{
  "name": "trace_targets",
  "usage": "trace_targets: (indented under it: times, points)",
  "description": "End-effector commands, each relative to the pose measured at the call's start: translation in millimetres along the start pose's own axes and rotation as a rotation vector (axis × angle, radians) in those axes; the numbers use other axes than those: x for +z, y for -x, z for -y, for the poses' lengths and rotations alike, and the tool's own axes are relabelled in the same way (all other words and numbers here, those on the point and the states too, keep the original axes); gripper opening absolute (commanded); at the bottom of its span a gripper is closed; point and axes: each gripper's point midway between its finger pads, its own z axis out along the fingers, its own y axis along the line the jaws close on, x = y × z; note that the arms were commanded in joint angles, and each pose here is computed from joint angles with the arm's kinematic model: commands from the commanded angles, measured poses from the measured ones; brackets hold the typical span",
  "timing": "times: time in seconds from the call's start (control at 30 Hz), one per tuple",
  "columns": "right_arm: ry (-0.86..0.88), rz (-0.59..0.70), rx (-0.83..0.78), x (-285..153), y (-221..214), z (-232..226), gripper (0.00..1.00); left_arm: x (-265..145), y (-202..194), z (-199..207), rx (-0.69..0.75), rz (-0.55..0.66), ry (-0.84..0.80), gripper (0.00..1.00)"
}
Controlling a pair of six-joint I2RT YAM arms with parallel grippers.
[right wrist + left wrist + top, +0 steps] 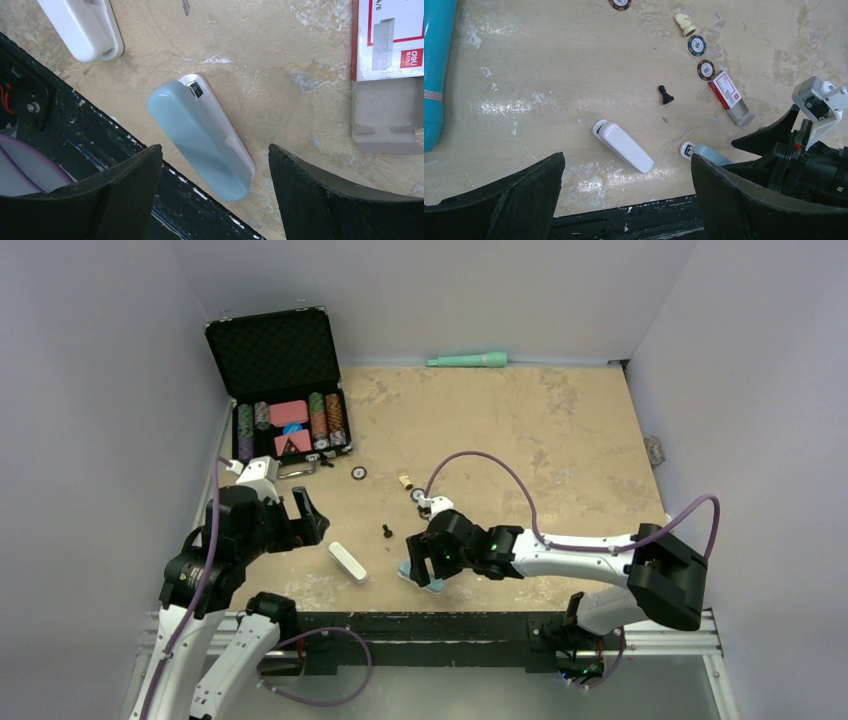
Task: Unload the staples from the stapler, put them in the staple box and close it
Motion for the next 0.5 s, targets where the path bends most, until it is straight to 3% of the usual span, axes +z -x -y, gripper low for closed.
trace_targets:
  times: [0.0,0.47]
  points:
    - [0.024,0.006,0.022,2.9,-2.8,-5.6,0.81,1.2,10.6,0.8,0.007,0.043,-0.002,1.00]
    - [0.020,-0.041,0.033,12.0,-22.6,-6.1,0.74,1.2,10.5,0.2,0.006,0.043,0.002,1.00]
